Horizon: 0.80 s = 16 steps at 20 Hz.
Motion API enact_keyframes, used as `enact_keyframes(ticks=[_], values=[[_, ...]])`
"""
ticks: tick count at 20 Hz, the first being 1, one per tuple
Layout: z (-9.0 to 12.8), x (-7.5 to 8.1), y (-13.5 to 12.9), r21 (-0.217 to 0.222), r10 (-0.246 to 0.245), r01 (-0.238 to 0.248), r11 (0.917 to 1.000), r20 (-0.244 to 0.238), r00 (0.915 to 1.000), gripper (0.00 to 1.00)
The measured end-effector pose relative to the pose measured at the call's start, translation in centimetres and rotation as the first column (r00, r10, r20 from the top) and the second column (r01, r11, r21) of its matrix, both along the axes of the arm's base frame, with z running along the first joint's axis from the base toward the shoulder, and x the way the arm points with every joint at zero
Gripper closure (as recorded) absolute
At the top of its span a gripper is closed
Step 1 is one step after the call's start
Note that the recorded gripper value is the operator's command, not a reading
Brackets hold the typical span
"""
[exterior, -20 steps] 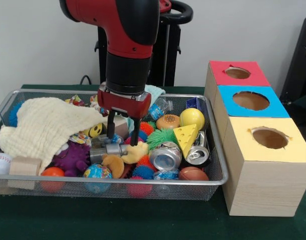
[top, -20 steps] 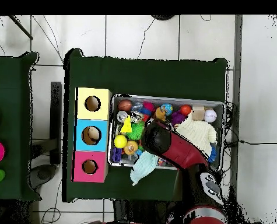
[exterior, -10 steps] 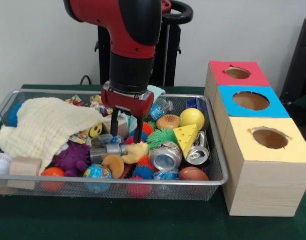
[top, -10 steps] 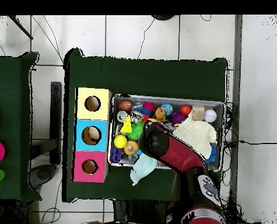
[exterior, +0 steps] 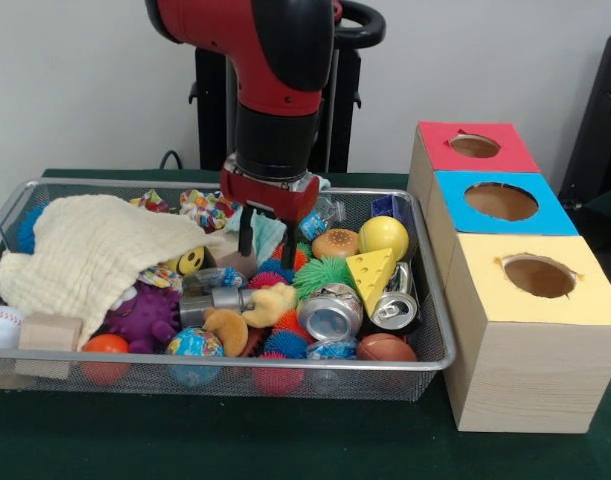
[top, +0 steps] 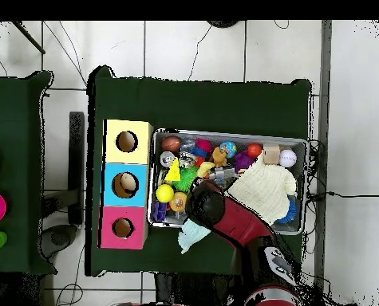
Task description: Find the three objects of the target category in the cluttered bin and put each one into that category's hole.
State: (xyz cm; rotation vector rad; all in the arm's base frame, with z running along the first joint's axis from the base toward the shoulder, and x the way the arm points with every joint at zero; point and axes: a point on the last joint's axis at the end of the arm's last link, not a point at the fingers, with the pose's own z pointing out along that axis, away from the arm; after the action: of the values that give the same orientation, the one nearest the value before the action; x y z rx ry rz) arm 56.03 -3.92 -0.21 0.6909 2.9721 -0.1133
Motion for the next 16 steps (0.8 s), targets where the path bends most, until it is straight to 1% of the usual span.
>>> enact_keyframes(ticks=[2, 6, 10, 16], values=[[-0.3, -0.5, 0.1, -0.002, -0.012, 0.012, 0.9999, -0.002, 0.9999, 0.00], [-1.3, -0.9, 0.0, -0.007, -0.029, 0.029, 0.9996, 0.000, 0.9996, 0.00], [-2.0, -1.1, 0.0, -0.009, -0.031, 0.031, 0.9995, 0.000, 0.9995, 0.00], [-2.1, -1.1, 0.2, -0.008, -0.027, 0.027, 0.9996, 0.000, 0.9996, 0.00]])
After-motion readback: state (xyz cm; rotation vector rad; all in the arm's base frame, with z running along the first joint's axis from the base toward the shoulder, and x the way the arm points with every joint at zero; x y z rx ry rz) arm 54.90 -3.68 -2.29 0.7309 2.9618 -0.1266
